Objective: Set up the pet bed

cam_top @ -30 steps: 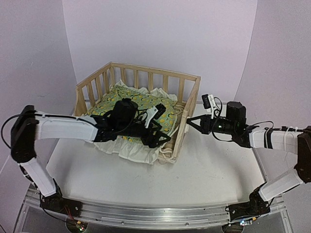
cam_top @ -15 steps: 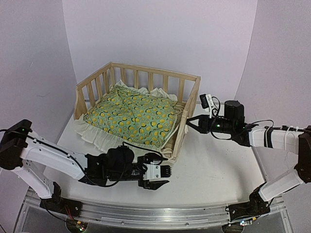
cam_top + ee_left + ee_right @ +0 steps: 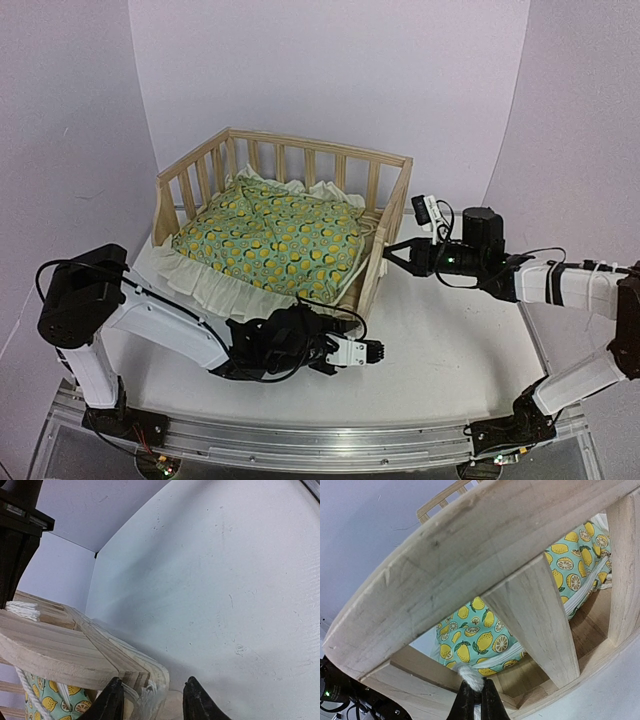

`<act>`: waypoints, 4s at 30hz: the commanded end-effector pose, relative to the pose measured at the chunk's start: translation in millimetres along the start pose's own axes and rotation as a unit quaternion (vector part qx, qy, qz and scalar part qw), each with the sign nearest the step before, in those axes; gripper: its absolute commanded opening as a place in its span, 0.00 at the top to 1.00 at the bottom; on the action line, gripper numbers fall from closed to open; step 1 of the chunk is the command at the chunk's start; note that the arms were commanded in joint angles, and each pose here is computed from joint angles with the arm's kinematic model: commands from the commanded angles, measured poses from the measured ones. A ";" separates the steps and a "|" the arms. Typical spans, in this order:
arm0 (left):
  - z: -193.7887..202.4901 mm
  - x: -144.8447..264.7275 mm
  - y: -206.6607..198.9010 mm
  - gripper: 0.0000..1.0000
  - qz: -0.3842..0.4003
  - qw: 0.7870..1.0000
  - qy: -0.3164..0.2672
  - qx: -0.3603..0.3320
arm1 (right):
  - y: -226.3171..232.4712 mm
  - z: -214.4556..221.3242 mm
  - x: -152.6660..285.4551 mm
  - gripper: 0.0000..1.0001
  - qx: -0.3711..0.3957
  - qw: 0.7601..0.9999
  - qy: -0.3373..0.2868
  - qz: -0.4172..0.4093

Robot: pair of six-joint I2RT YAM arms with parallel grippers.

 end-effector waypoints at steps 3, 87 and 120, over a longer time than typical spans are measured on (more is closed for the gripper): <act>-0.2 -16.5 12.3 0.70 -0.073 0.997 0.025 -0.016 | 21.4 -21.7 5.6 1.00 0.039 0.998 -0.026 -0.039; -70.6 54.0 116.0 0.24 0.031 0.814 -0.155 0.559 | -200.9 -163.3 16.3 0.19 0.259 0.963 -0.071 0.016; -79.0 26.5 109.4 0.35 0.102 0.798 -0.129 0.580 | -149.0 -95.9 107.9 1.00 0.169 0.964 -0.082 0.188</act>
Point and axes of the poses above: each gripper's point midway between its finger pads, its own x axis back along the fingers, its own y axis along the line the jaws close on, z = x × y, the point moved 9 cm from there along x, back along the fingers, and after that the axes turned 7 degrees about x, right-handed, at the moved point
